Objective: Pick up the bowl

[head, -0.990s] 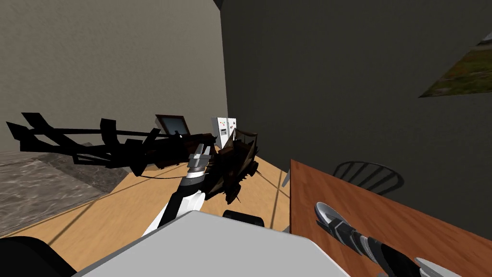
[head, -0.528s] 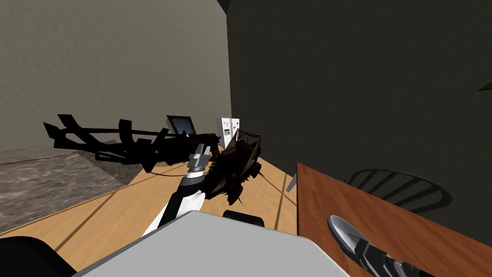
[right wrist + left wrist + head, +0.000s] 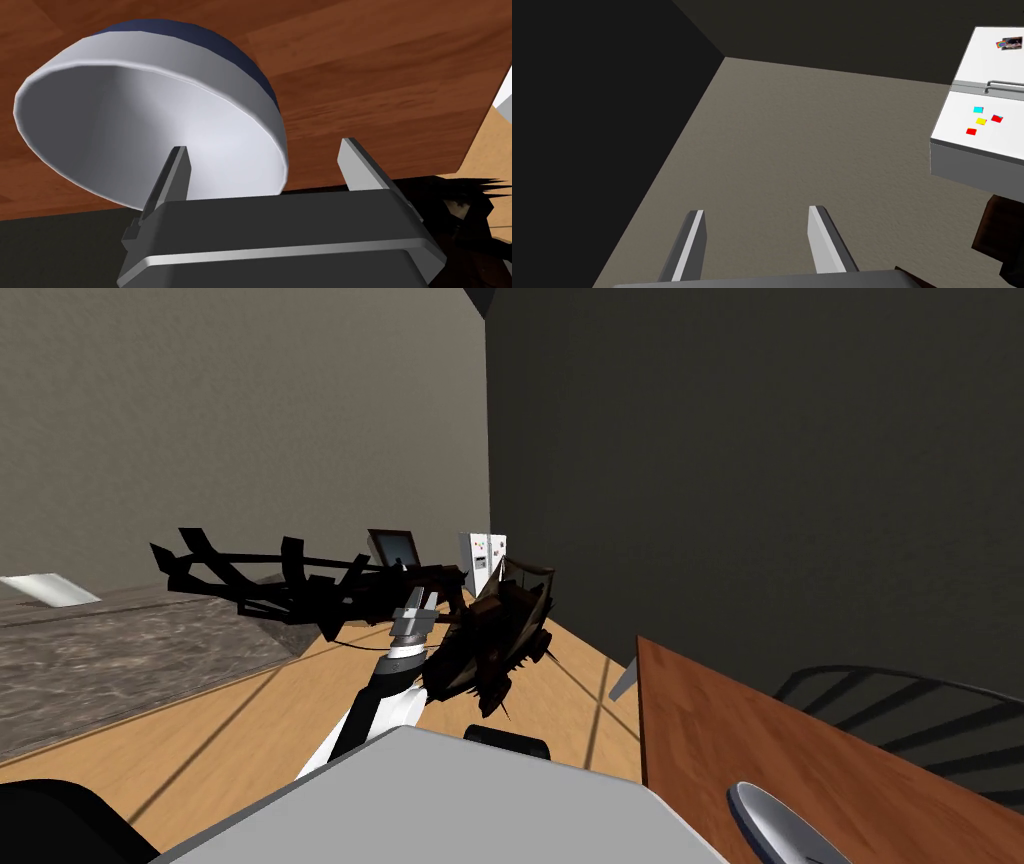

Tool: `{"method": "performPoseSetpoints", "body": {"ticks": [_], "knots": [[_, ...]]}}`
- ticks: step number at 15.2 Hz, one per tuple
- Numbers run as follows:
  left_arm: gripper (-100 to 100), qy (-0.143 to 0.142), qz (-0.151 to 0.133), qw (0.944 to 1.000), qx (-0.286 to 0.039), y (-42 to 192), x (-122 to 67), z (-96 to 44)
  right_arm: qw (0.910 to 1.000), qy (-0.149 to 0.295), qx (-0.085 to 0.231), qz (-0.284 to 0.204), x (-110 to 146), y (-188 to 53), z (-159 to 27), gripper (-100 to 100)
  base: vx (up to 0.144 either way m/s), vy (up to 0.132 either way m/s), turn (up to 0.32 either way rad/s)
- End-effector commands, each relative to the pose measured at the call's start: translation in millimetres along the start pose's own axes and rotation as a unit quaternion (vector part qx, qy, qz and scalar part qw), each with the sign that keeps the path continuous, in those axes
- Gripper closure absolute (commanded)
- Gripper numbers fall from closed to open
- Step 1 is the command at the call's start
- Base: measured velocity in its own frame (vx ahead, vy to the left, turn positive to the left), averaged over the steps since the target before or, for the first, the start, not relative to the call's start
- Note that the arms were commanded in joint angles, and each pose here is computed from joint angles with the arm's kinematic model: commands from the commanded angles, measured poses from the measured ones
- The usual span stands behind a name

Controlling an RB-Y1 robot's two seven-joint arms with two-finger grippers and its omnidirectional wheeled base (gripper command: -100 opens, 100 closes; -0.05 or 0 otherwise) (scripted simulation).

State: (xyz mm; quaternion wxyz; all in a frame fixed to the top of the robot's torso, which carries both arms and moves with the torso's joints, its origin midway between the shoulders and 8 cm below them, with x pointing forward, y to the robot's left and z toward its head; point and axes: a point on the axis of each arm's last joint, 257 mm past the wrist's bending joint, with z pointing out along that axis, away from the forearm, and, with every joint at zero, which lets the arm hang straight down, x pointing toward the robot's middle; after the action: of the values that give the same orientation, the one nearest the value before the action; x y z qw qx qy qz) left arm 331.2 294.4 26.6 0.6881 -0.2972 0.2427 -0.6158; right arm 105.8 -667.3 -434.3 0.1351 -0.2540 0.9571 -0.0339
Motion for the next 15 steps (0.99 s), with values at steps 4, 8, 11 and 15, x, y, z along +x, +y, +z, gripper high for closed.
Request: {"method": "performPoseSetpoints", "body": {"ticks": [4,8,11,15], "knots": [[0,0.0,0.0,1.0,0.0,0,0.0,0.0,0.9995,0.03,-0.004,-0.005,29,13,5.2,-100,0.029,0.028,0.092],[0,0.0,0.0,1.0,0.0,0,0.0,0.0,0.9996,0.029,-0.005,-0.001,31,22,13.9,-100,0.002,-0.06,0.069],[0,0.0,0.0,1.0,0.0,0,0.0,0.0,0.9996,0.029,-0.004,-0.001,31,22,15.0,100,0.001,-0.008,0.002],[0,0.0,0.0,1.0,0.0,0,0.0,0.0,0.9995,0.03,-0.005,-0.006,28,11,2.8,100,-0.002,0.023,-0.044]]}}
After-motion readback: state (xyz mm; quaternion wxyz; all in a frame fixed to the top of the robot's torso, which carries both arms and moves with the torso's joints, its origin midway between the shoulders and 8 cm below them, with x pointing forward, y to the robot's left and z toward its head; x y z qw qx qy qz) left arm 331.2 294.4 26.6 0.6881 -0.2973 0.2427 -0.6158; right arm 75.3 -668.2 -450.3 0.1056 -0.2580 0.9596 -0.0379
